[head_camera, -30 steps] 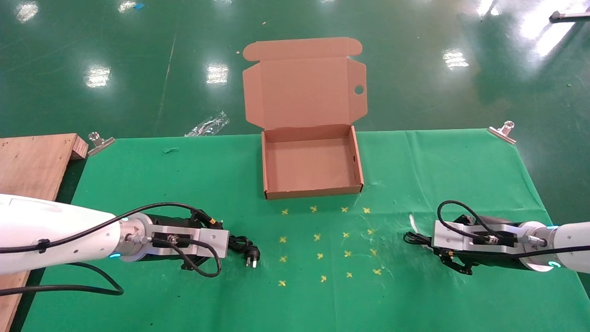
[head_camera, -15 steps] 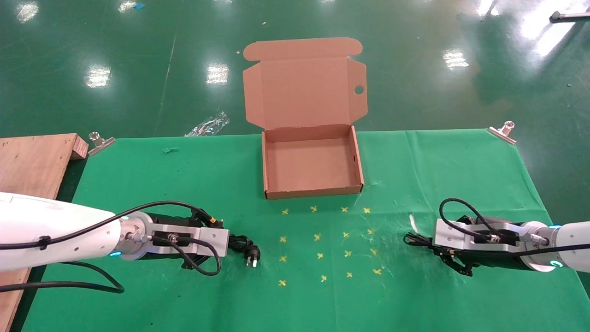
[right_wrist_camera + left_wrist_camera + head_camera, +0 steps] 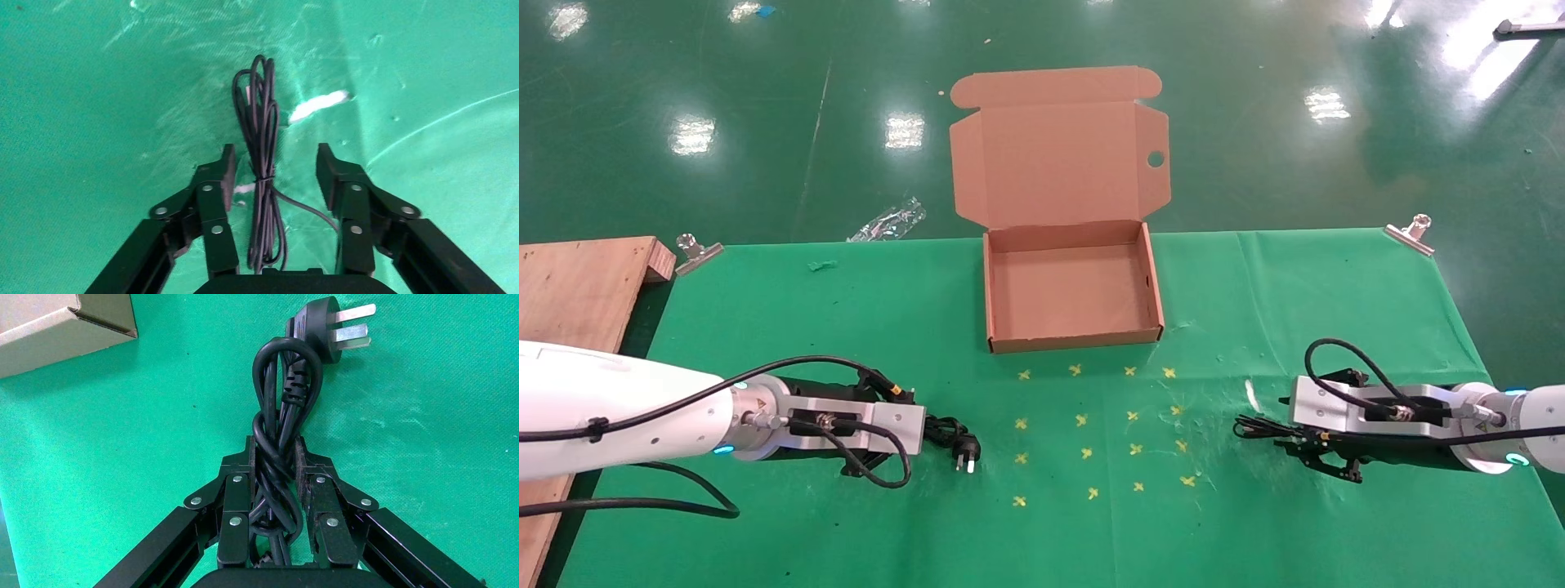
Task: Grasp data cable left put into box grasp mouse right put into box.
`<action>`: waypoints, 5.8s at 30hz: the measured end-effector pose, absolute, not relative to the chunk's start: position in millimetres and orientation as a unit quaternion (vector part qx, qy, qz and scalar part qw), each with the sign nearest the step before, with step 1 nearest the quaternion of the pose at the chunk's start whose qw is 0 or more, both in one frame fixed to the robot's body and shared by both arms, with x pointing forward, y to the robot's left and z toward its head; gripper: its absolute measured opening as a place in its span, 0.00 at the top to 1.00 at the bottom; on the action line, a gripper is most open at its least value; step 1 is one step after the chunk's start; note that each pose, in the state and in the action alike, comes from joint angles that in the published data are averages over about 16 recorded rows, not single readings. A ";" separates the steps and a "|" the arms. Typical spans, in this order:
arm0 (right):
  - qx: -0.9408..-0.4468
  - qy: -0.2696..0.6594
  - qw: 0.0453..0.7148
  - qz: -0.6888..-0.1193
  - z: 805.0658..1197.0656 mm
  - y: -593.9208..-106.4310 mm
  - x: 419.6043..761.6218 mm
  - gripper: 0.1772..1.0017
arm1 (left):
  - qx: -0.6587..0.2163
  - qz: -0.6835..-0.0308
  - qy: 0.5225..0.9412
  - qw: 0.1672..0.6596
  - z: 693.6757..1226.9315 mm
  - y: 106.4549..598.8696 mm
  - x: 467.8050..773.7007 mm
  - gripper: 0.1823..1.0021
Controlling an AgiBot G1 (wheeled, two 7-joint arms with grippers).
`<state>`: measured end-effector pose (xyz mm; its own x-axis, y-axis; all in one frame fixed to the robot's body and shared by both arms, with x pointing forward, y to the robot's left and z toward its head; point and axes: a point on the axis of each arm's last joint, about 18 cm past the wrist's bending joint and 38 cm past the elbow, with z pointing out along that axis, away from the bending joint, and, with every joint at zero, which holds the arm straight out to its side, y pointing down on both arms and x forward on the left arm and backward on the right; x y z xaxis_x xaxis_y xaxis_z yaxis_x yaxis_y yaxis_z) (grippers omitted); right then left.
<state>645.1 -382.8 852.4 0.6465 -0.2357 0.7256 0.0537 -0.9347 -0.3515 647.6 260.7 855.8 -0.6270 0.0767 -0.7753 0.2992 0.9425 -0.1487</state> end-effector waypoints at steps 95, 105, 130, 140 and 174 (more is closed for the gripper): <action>-0.761 -0.128 0.369 -0.519 1031.3 -280.4 597.2 0.97 | -0.043 -0.268 0.747 0.606 1032.2 238.8 703.6 0.50; -0.772 -0.150 0.383 -0.485 1009.6 -219.4 651.6 0.97 | -0.048 -0.266 0.745 0.610 1031.9 241.8 696.6 0.24; -0.779 -0.111 0.380 -0.487 980.5 -220.3 694.1 0.84 | -0.050 -0.264 0.744 0.611 1031.8 242.4 695.2 0.00; -0.772 -0.103 0.413 -0.471 980.3 -228.2 679.5 0.64 | -0.050 -0.265 0.745 0.611 1031.6 241.8 695.4 0.00; -0.722 -0.076 0.595 -0.343 983.5 -280.0 565.2 0.00 | -0.075 -0.332 0.781 0.523 995.3 256.7 675.2 0.00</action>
